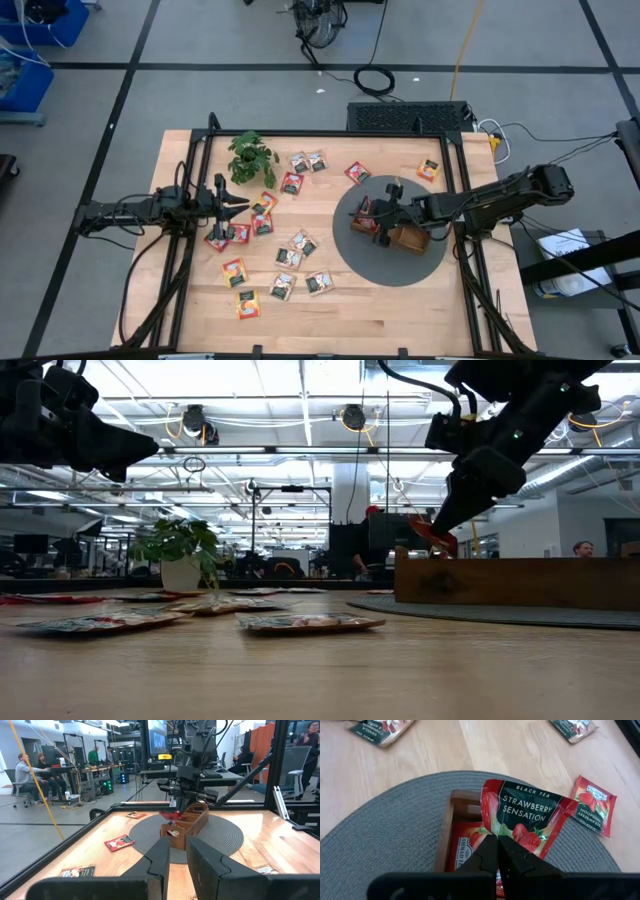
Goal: Pick & Place Tea
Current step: Put the red tea bag into the left section of the wooden organizer
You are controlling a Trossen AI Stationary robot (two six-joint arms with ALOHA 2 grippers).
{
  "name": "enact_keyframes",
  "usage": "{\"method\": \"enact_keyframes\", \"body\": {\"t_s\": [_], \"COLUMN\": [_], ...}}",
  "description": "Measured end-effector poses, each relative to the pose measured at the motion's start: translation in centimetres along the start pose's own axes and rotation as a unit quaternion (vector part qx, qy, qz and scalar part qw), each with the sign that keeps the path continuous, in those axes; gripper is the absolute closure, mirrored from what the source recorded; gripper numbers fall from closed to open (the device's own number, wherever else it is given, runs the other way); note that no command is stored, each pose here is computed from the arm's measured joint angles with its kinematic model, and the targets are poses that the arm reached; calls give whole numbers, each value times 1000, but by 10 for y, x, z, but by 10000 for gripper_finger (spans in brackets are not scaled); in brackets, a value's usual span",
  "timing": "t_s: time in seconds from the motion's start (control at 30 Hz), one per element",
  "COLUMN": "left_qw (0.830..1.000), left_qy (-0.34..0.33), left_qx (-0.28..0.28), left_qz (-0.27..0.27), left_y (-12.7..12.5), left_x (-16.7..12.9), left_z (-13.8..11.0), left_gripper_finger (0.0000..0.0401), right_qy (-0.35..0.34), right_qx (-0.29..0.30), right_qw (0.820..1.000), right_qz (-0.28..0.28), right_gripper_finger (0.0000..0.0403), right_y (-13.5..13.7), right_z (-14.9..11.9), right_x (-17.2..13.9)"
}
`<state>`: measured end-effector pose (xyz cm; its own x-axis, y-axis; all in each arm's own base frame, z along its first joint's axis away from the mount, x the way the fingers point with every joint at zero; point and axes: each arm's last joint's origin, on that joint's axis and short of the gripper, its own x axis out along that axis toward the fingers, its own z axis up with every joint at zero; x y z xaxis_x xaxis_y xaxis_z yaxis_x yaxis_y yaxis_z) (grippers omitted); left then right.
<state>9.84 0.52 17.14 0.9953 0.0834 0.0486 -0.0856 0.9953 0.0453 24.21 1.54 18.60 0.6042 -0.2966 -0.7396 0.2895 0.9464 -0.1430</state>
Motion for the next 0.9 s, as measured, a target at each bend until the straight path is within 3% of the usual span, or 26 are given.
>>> {"method": "enact_keyframes", "body": {"t_s": [0.37, 0.57, 0.9], "left_qw": [1000, 1000, 1000], "left_qy": [0, 0, 0], "left_qx": [0, 0, 0], "left_qz": [0, 0, 0], "left_y": [0, 0, 0], "left_x": [0, 0, 0], "left_z": [0, 0, 0], "left_gripper_finger": [329, 329, 329], "right_qy": [1, 15, 14], "right_qx": [-7, -22, -19], "right_qw": [1000, 998, 998], "right_qz": [9, 57, 54], "right_gripper_finger": [403, 397, 317], "right_y": [3, 5, 4], "right_z": [-1, -4, -3], "right_x": [-1, 0, 0]}}
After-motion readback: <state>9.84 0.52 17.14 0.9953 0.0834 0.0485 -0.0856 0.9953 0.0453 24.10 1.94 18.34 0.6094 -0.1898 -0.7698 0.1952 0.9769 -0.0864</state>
